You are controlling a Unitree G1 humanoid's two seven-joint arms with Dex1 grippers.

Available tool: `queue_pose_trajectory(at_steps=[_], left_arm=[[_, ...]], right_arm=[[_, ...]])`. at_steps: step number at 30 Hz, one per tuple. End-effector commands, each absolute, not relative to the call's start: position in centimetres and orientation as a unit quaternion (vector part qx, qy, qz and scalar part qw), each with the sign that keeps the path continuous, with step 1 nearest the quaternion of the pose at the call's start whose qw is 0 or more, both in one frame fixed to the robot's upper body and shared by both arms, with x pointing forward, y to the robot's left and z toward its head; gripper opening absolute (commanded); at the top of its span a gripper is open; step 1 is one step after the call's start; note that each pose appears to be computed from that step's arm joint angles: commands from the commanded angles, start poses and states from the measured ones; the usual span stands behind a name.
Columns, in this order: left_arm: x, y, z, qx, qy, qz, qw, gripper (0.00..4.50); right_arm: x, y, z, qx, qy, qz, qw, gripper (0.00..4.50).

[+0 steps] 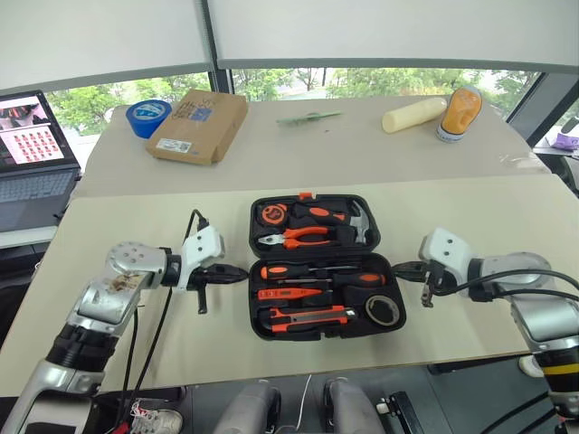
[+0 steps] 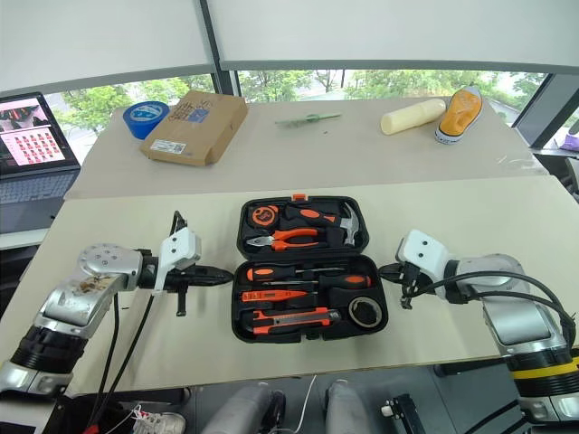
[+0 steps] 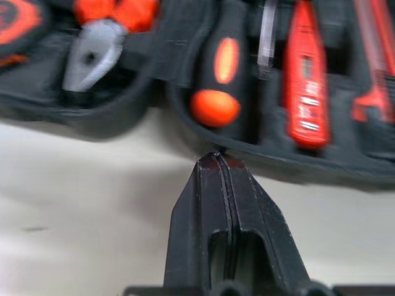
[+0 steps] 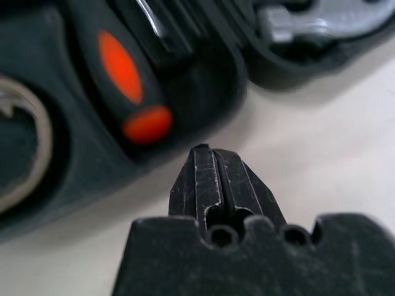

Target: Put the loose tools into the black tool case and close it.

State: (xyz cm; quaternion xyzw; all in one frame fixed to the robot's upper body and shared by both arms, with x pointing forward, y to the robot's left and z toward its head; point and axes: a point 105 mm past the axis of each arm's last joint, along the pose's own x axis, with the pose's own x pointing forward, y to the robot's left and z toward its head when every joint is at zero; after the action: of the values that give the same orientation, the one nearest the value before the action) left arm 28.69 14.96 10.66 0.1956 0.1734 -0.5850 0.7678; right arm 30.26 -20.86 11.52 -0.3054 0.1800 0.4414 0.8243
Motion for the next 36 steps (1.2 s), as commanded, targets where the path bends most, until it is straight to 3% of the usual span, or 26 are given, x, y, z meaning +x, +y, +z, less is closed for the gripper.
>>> queue_pose_trajectory(at_steps=[1, 10, 17, 18, 22, 27, 28, 36], left_arm=[[26.7, 13.9, 11.1, 0.196, 0.164, -0.619, 0.743, 0.04], [26.5, 14.1, 10.4, 0.190, 0.172, -0.600, 0.758, 0.04], [29.2, 18.1, 11.2, 0.200, 0.196, -0.518, 0.808, 0.04], [30.0, 18.9, 11.5, 0.191, 0.204, -0.494, 0.823, 0.28], [33.3, 19.8, 13.7, 0.074, 0.218, -0.425, 0.875, 1.40], [36.1, 16.8, 15.2, -0.044, 0.239, -0.391, 0.888, 3.17], [36.5, 16.2, 15.3, -0.061, 0.245, -0.383, 0.888, 3.24], [38.6, 13.7, 14.1, -0.123, 0.275, -0.334, 0.893, 3.24]], right_arm=[[28.8, -18.7, 13.5, -0.300, 0.137, 0.485, 0.810, 0.00], [28.2, -20.1, 12.4, -0.312, 0.159, 0.460, 0.816, 0.00], [30.4, -24.1, 13.1, -0.326, 0.178, 0.364, 0.854, 0.00], [30.7, -24.5, 13.4, -0.313, 0.179, 0.355, 0.862, 0.00], [31.9, -24.5, 14.5, -0.235, 0.184, 0.335, 0.894, 1.14], [35.1, -23.3, 15.8, -0.152, 0.181, 0.290, 0.928, 2.88], [35.8, -23.1, 16.0, -0.132, 0.182, 0.280, 0.933, 3.13], [39.2, -21.3, 16.3, -0.006, 0.205, 0.233, 0.951, 3.13]])
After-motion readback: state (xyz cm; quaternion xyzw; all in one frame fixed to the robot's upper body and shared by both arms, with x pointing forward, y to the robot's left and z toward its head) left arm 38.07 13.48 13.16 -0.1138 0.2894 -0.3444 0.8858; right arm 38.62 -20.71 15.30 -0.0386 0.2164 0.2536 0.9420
